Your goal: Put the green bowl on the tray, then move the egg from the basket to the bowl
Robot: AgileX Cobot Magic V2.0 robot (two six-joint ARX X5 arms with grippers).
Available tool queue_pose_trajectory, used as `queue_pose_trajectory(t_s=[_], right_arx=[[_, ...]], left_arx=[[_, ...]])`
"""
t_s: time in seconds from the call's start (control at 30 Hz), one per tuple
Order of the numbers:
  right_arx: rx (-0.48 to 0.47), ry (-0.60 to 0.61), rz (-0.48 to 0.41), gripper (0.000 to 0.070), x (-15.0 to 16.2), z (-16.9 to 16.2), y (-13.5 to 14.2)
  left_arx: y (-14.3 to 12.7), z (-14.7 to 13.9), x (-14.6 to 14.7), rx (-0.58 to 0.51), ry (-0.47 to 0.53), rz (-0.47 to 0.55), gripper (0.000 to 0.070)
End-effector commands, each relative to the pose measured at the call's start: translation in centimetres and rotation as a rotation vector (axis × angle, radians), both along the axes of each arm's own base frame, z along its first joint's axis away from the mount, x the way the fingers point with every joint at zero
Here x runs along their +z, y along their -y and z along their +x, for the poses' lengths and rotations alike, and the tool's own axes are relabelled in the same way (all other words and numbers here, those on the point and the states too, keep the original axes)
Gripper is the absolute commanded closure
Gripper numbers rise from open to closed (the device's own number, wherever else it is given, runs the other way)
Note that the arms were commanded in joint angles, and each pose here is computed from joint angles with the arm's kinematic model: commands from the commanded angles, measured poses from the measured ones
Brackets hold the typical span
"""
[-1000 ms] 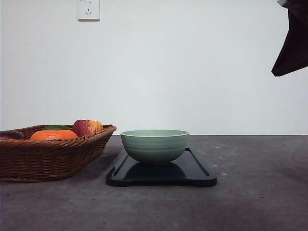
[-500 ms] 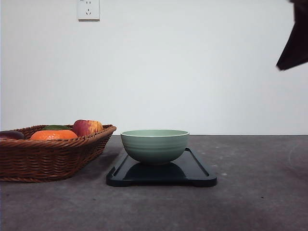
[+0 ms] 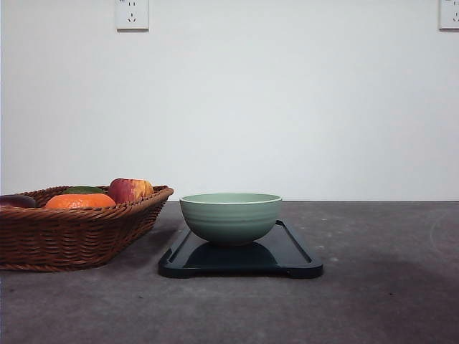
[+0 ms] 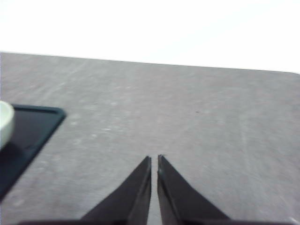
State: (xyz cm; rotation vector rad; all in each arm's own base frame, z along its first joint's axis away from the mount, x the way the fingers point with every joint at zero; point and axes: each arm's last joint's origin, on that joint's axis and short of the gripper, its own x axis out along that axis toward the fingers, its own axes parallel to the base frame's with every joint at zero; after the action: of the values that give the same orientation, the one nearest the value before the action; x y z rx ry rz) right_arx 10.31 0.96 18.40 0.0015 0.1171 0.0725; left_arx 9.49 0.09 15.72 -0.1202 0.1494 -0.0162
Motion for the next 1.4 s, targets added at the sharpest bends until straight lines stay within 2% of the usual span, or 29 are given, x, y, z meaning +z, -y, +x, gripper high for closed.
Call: queue_pose_trajectory(t_s=[0.0, 0.2, 0.33, 1.37], right_arx=[[-0.017, 0.033, 0.012, 0.0684, -0.3, -0.2, 0.2], [-0.056, 0.083, 0.018, 0.0684, -1.8, -0.7, 0.6], [-0.065, 0.06, 0.017, 0.0684, -2.3, -0.6, 0.7], [-0.065, 0.082, 0.011, 0.0684, -2.1, -0.6, 0.7]], left_arx=[[0.0, 0.1, -0.5, -0.001, -0.003, 0.018, 0.0677], [0.0, 0.1, -0.5, -0.001, -0.002, 0.018, 0.0677], [0.0, 0.1, -0.5, -0.001, -0.002, 0.017, 0.0677], [0.0, 0.1, -0.5, -0.001, -0.002, 0.017, 0.0677]])
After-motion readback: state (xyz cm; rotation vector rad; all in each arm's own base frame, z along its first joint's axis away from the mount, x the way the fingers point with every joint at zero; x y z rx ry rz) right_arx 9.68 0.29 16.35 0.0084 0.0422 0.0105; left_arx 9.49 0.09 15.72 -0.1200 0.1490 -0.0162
